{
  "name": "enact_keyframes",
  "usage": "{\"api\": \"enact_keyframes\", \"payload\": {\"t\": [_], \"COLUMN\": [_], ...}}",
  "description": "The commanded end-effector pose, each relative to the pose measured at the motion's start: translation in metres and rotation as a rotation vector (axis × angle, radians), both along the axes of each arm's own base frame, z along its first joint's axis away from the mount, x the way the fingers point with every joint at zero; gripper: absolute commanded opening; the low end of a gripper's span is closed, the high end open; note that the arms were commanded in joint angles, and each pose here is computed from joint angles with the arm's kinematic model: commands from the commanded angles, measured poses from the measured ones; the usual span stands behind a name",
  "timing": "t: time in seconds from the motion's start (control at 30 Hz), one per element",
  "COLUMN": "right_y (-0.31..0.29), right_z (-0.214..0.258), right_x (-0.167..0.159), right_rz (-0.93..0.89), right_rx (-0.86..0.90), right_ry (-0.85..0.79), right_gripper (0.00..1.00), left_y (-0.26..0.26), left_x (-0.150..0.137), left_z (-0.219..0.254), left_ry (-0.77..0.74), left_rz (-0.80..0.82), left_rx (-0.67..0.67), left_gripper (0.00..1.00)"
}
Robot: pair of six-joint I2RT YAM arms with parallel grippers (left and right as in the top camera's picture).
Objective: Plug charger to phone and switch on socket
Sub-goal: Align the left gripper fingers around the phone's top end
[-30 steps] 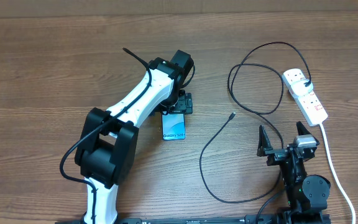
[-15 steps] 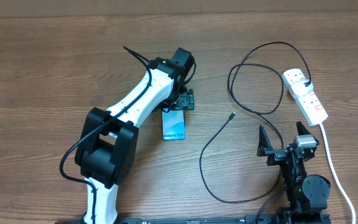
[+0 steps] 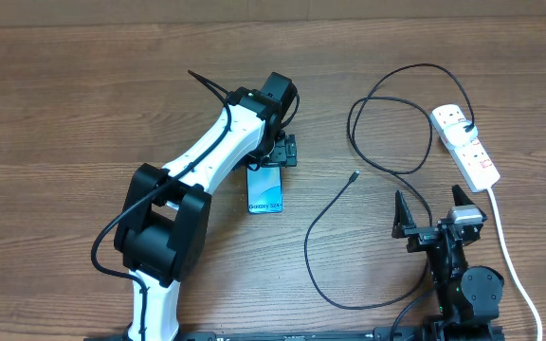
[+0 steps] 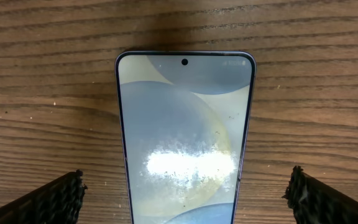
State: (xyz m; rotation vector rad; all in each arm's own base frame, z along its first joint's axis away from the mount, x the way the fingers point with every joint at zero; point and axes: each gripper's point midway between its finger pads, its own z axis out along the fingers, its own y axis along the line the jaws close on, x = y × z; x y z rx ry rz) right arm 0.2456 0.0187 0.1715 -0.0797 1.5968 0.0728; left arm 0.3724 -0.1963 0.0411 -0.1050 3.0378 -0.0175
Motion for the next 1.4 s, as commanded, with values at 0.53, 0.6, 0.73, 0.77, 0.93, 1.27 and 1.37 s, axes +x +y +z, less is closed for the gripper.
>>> {"api": "enact_keyframes", "payload": {"t": [0.53,0.6,0.73,0.77,0.93,1.27,1.37], "right_y": [0.001,0.001,0.001,0.001,0.001,0.001,0.001], "right_z": [-0.001,-0.001,-0.001,-0.001,-0.001,-0.001,-0.001], "right_x": [0.0,0.0,0.0,0.0,0.0,0.0,0.0], "right_rz": [0.005,0.005,0.005,0.005,0.005,0.005,0.005], "right_rx": [-0.001,-0.001,-0.001,-0.001,-0.001,-0.001,-0.001], "right_ry": [-0.006,-0.006,-0.006,-0.006,-0.006,-0.006,-0.006], "right_gripper": [1.0,1.0,1.0,1.0,1.0,1.0,0.99], "left_y": [0.005,0.001,-0.004,-0.002,0.006,0.003,-0.003], "left_x": [-0.006,-0.006,-0.008,-0.009,-0.012,-0.026,-0.026], "left_z": [-0.034,-0.034,-0.034,-0.034,-0.038,-0.069,-0.071], "left_ry": [-0.005,-0.015,-0.021,-0.021,-0.001,0.102,0.111], "left_rz": [-0.015,-0.023,-0.039,-0.038,-0.016,-0.003,-0.008], "left_rx": [0.018,0.013,0.024,0.035,0.071,0.045,0.015], "left_gripper": [1.0,1.0,1.0,1.0,1.0,1.0,1.0]}}
